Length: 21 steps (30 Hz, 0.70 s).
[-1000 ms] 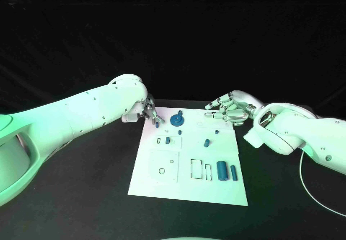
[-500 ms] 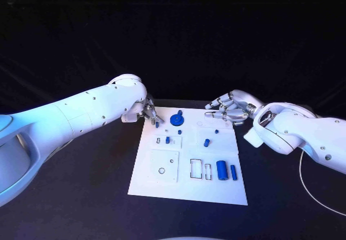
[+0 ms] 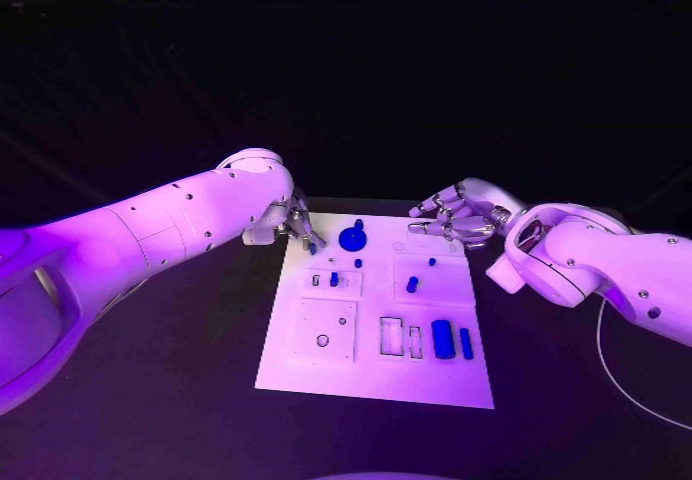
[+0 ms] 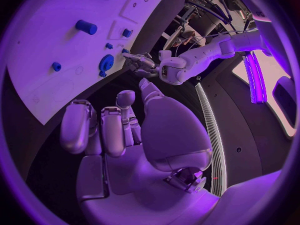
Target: Assemble the parts on the task board
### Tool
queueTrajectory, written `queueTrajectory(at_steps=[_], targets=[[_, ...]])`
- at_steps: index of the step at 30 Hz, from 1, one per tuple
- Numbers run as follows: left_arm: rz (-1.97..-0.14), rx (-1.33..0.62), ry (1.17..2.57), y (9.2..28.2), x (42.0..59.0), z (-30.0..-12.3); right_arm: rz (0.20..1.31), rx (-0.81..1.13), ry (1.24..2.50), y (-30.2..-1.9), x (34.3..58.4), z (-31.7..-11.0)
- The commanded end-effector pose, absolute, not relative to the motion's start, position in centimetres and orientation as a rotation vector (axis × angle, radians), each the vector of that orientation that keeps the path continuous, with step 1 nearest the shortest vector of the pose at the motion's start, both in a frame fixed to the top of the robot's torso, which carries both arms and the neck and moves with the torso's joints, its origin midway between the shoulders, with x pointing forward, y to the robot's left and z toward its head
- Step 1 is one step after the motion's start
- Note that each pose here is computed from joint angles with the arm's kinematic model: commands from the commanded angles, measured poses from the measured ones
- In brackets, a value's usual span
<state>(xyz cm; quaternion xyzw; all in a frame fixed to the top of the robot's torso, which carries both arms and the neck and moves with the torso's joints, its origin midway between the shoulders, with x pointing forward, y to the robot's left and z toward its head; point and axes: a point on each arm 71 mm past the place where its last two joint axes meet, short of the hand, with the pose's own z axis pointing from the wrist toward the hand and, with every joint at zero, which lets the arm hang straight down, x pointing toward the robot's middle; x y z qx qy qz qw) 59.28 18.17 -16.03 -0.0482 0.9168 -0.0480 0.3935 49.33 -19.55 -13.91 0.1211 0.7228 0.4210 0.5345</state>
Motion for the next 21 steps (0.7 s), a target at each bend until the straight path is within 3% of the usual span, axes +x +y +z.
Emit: queueTrajectory(at_steps=[1,21], targets=[[-0.14,-0.103,2.346,17.89,59.18,-16.15,1.007,0.272,1.724,-19.42,49.29,-13.91],[-0.198,-0.157,2.319,17.98,59.39,-16.06,1.009,0.274,1.723,-19.43,49.3,-13.91]])
